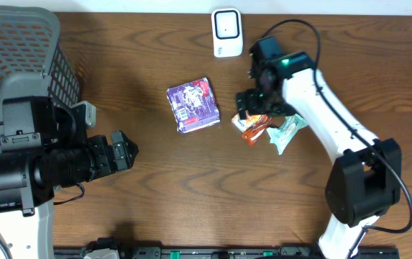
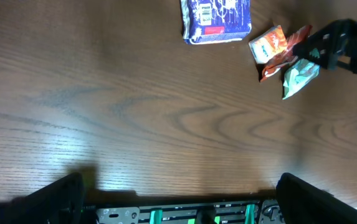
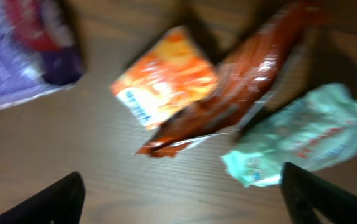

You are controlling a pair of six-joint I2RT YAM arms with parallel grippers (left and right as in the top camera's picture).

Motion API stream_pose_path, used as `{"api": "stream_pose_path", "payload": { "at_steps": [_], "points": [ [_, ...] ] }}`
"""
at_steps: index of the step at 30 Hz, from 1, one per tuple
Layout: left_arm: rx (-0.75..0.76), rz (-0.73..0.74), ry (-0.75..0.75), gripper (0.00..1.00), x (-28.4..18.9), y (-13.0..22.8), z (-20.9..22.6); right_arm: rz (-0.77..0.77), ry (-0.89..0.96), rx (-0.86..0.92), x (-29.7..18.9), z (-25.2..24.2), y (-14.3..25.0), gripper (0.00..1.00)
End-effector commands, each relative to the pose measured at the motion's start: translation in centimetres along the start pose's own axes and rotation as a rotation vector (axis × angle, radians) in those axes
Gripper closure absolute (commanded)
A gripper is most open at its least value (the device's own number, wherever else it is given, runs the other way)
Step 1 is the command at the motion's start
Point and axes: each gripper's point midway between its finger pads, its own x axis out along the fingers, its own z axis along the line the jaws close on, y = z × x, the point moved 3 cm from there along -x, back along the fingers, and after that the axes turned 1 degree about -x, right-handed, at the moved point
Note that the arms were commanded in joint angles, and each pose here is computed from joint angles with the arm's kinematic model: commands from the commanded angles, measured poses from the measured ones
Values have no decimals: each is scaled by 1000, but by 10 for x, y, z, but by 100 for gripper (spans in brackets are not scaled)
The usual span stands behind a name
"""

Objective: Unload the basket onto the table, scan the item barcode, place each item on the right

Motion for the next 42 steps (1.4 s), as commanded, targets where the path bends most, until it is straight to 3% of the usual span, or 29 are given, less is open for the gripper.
{"api": "stream_pose_path", "payload": {
  "at_steps": [1, 8, 15, 21, 34, 42],
  "points": [
    [0, 5, 2, 2, 1, 1, 0, 9, -18, 83, 2, -18, -4, 16],
    [0, 5, 2, 2, 1, 1, 0, 4, -19, 105, 2, -26, -7, 12],
    [0, 5, 2, 2, 1, 1, 0, -43, 74, 211, 14, -41, -11, 21],
    [0, 5, 2, 2, 1, 1, 0, -80, 2, 222, 37, -34, -15, 28],
    [0, 5, 2, 2, 1, 1, 0, -139, -25, 249, 72, -34, -12, 28],
    [0, 5, 2, 2, 1, 1, 0, -196, -225, 135, 73, -2, -25, 29]
  ]
}}
